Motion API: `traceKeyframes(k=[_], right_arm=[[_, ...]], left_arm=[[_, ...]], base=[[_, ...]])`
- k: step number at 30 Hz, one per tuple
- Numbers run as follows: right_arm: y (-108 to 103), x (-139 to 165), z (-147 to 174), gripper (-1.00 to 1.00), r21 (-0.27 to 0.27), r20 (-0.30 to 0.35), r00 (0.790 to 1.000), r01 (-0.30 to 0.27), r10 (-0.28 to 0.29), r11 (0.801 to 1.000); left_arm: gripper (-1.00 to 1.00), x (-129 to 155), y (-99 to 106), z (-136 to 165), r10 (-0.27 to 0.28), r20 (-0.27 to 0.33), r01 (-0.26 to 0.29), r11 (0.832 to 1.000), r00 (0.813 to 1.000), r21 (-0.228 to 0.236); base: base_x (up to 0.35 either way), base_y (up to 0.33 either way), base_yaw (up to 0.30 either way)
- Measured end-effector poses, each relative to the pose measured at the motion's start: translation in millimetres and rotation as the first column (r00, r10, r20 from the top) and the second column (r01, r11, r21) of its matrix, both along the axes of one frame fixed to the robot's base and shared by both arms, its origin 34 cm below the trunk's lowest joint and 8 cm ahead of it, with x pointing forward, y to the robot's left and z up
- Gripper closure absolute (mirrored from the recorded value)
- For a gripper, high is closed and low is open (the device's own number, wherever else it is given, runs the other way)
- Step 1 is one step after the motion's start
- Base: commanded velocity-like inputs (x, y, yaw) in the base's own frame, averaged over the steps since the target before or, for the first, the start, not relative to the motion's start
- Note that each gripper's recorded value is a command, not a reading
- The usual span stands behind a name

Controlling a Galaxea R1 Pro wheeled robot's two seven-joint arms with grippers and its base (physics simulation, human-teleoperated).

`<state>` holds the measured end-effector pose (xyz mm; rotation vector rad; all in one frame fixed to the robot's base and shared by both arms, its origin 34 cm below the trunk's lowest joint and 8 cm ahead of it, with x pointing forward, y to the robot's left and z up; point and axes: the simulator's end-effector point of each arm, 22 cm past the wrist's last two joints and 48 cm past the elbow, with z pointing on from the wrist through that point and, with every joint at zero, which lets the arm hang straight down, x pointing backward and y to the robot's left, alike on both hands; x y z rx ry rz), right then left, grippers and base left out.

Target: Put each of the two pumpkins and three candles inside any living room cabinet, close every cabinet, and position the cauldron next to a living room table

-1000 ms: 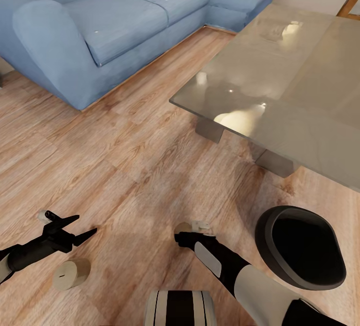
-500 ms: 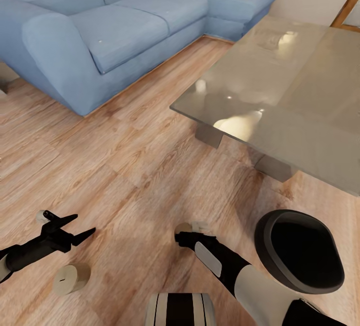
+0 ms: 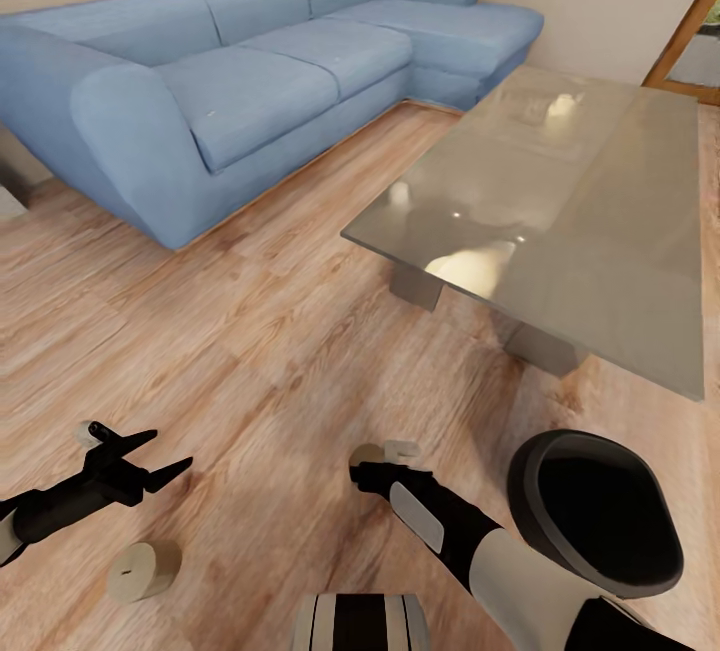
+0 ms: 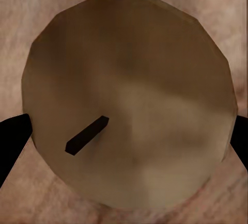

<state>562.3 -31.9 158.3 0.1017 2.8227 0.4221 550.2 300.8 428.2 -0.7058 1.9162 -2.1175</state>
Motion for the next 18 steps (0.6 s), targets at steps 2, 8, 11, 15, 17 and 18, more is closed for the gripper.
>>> traceKeyframes(k=[2, 8, 11, 15, 17, 18], right_arm=[[0, 3, 4, 1.0, 0.0, 0.008, 1.0, 0.0, 0.0, 1.0], [1, 12, 18, 1.0, 0.003, 0.035, 0.999, 0.0, 0.0, 1.0], [1, 16, 24, 1.0, 0.002, 0.048, 0.999, -0.001, 0.001, 1.0], [0, 21, 33, 1.0, 0.001, 0.065, 0.998, 0.0, -0.001, 1.0], [0, 24, 38, 1.0, 0.002, 0.074, 0.997, 0.001, -0.001, 1.0], [1, 26, 40, 1.0, 0.003, 0.079, 0.997, 0.001, -0.001, 1.0]], left_arm=[[-1.0, 1, 0, 4, 0.0, 0.008, 0.0, 1.0, 1.0, 0.0], [-1.0, 2, 0, 16, 0.0, 0.033, 0.0, 1.0, 0.999, 0.001], [-1.0, 3, 0, 22, 0.0, 0.045, 0.0, 1.0, 0.999, 0.001], [-1.0, 3, 0, 30, 0.0, 0.062, 0.0, 1.0, 0.998, 0.001], [-1.0, 4, 0, 35, 0.0, 0.071, 0.0, 1.0, 0.998, 0.001], [-1.0, 4, 0, 37, 0.0, 0.075, 0.0, 1.0, 0.997, 0.001]], base=[[-0.222, 0.089, 0.0], [-0.101, 0.042, 0.0], [-0.004, 0.002, 0.0], [0.0, 0.0, 0.013], [0.0, 0.0, 0.148], [-0.011, 0.0, 0.218]])
